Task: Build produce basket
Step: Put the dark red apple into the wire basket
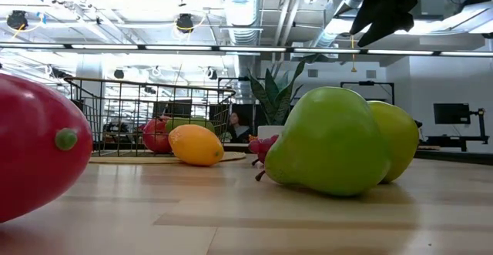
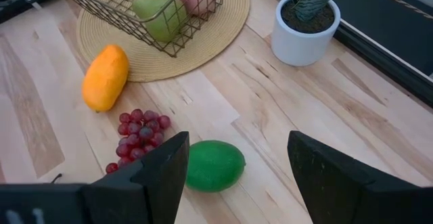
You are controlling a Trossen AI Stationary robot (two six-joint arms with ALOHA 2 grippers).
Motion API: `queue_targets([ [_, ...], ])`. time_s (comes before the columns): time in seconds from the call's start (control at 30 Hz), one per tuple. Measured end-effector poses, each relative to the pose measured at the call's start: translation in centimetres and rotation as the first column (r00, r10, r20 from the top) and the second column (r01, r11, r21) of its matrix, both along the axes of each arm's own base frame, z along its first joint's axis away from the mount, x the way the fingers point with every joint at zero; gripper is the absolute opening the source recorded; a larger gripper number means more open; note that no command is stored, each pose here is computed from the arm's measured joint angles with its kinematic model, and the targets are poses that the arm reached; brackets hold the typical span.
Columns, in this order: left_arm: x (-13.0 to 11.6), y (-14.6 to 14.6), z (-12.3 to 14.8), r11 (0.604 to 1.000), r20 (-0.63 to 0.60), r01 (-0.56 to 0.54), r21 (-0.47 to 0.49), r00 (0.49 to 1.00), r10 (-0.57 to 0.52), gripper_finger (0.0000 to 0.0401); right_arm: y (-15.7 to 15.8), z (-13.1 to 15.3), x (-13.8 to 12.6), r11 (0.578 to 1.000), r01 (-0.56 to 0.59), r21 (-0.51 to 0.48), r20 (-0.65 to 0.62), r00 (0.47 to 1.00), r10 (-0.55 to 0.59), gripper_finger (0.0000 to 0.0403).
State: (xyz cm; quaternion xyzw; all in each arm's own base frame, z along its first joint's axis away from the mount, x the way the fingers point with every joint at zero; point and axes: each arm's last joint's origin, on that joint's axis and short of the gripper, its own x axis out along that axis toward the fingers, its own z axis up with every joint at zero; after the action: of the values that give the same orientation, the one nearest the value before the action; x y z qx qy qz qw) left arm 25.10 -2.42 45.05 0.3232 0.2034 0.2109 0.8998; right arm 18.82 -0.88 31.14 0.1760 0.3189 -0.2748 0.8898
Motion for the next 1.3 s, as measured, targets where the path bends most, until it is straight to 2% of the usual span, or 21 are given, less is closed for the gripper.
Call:
queue_targets([
  [0.1, 0.4, -0.1, 0.1, 0.972, -0.046, -0.145, 0.187, 0.987, 0.156, 0.0286, 0.0, 0.0, 0.0, 1.000, 0.001, 0.002, -0.001, 1.000, -0.001, 0.0273],
  [0.2, 1.1, -0.2, -0.3, 0.920, -0.126, -0.186, 0.343, 0.962, 0.242, 0.0286, 0.0, 0.0, 0.0, 1.000, 0.003, 0.002, -0.003, 1.000, -0.003, 0.0273],
  [0.3, 2.1, -0.3, -0.9, 0.870, -0.216, -0.159, 0.466, 0.933, 0.286, 0.0286, 0.0, -0.1, 0.0, 1.000, 0.003, 0.002, -0.005, 1.000, -0.003, 0.0273],
  [0.47, 4.2, -0.6, -2.4, 0.790, -0.336, -0.101, 0.605, 0.867, 0.368, 0.0286, 0.0, -0.1, -0.1, 1.000, 0.003, 0.002, -0.006, 1.000, -0.003, 0.0273],
  [0.57, 5.3, -0.7, -3.4, 0.753, -0.400, -0.043, 0.657, 0.827, 0.396, 0.0287, 0.0, -0.1, -0.1, 1.000, 0.003, 0.002, -0.008, 1.000, -0.003, 0.0273],
  [0.67, 5.9, -0.9, -3.9, 0.734, -0.435, 0.001, 0.679, 0.806, 0.401, 0.0286, 0.0, -0.1, -0.1, 1.000, 0.002, 0.002, -0.012, 1.000, -0.002, 0.0273],
  [0.77, 6.1, -1.2, -4.1, 0.736, -0.435, 0.005, 0.677, 0.809, 0.395, 0.0286, 0.0, -0.1, -0.1, 1.000, 0.002, 0.002, -0.012, 1.000, -0.002, 0.0273],
  [0.83, 6.1, -1.4, -4.0, 0.751, -0.398, -0.036, 0.659, 0.831, 0.389, 0.0286, 0.0, -0.1, -0.1, 1.000, 0.002, 0.002, -0.012, 1.000, -0.002, 0.0273],
  [0.93, 6.0, -1.6, -3.5, 0.764, -0.321, -0.140, 0.630, 0.848, 0.421, 0.0286, 0.0, -0.1, -0.1, 1.000, 0.002, 0.001, -0.012, 1.000, -0.002, 0.0273],
  [1.07, 5.6, -1.5, -3.3, 0.746, -0.193, -0.360, 0.560, 0.819, 0.541, 0.0286, 0.0, -0.1, -0.1, 1.000, 0.001, 0.000, -0.017, 1.000, -0.001, 0.0273],
  [1.13, 5.4, -1.5, -3.3, 0.742, -0.097, -0.479, 0.469, 0.807, 0.583, 0.0286, 0.0, -0.2, -0.2, 1.000, 0.001, 0.000, -0.027, 1.000, -0.001, 0.0273],
  [1.2, 5.3, -1.5, -3.2, 0.734, 0.019, -0.589, 0.337, 0.784, 0.621, 0.0287, 0.0, -0.2, -0.2, 1.000, 0.001, 0.000, -0.030, 1.000, -0.001, 0.0273],
  [1.3, 5.1, -1.6, -3.2, 0.715, 0.190, -0.691, 0.108, 0.720, 0.667, 0.0287, 0.0, -0.2, -0.2, 1.000, 0.001, 0.000, -0.029, 1.000, -0.001, 0.0273],
])
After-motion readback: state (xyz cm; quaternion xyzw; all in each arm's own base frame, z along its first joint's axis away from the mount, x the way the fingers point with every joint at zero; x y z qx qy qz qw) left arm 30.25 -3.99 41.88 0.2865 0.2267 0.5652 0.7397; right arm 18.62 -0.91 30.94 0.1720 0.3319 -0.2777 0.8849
